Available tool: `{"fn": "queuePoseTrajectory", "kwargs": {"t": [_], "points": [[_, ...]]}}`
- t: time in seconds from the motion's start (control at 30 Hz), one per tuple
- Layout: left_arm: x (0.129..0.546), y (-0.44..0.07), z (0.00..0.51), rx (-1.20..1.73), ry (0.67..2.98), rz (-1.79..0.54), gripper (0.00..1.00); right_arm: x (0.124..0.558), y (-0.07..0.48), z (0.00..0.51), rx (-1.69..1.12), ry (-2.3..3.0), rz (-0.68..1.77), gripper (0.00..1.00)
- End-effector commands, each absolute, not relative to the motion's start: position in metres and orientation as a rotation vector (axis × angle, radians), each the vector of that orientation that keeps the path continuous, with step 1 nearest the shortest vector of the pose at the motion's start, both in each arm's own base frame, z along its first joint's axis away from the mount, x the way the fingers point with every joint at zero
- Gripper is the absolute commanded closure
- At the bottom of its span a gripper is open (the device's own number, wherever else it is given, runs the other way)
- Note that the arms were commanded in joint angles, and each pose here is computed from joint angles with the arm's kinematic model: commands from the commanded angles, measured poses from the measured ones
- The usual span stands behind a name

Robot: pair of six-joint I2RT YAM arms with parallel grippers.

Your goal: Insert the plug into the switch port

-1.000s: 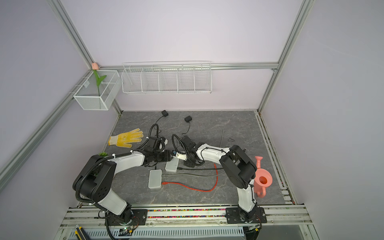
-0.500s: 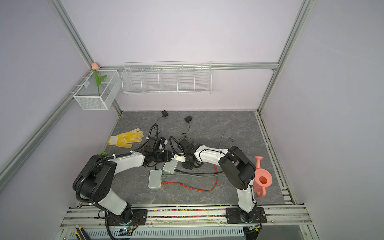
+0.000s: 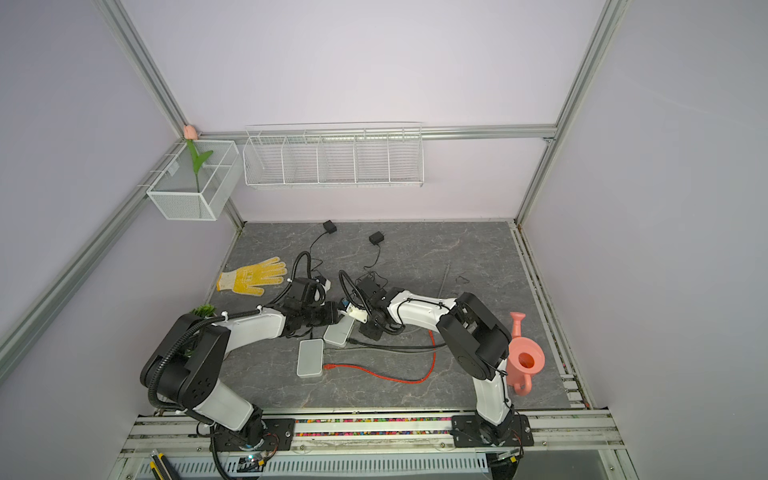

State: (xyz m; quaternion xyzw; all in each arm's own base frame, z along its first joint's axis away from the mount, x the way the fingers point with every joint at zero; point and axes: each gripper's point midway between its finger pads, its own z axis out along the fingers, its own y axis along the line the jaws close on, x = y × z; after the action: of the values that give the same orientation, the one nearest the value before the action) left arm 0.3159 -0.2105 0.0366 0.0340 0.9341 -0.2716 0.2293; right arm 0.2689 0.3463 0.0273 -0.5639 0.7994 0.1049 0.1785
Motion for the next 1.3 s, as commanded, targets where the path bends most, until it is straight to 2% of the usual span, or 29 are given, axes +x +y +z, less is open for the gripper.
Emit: {"fn": "queuePoseTrajectory", "kwargs": {"t": [0.0, 0.37, 0.77, 1.27], "points": [[0.299, -0.233, 0.044, 0.157, 2.573, -0.918, 0.59, 0.276, 0.400, 0.050, -1.557, 2.088, 0.484, 0.93], [0.288, -0.241, 0.041, 0.163, 2.575, -0.962, 0.61, 0.295, 0.414, 0.053, -1.457, 2.087, 0.485, 0.93], [0.272, -0.260, 0.029, 0.204, 2.597, -1.003, 0.63, 0.303, 0.436, 0.074, -1.359, 2.019, 0.598, 0.93], [0.245, -0.287, 0.024, 0.316, 2.592, -1.134, 0.64, 0.317, 0.451, 0.084, -1.353, 1.949, 0.644, 0.93]]}}
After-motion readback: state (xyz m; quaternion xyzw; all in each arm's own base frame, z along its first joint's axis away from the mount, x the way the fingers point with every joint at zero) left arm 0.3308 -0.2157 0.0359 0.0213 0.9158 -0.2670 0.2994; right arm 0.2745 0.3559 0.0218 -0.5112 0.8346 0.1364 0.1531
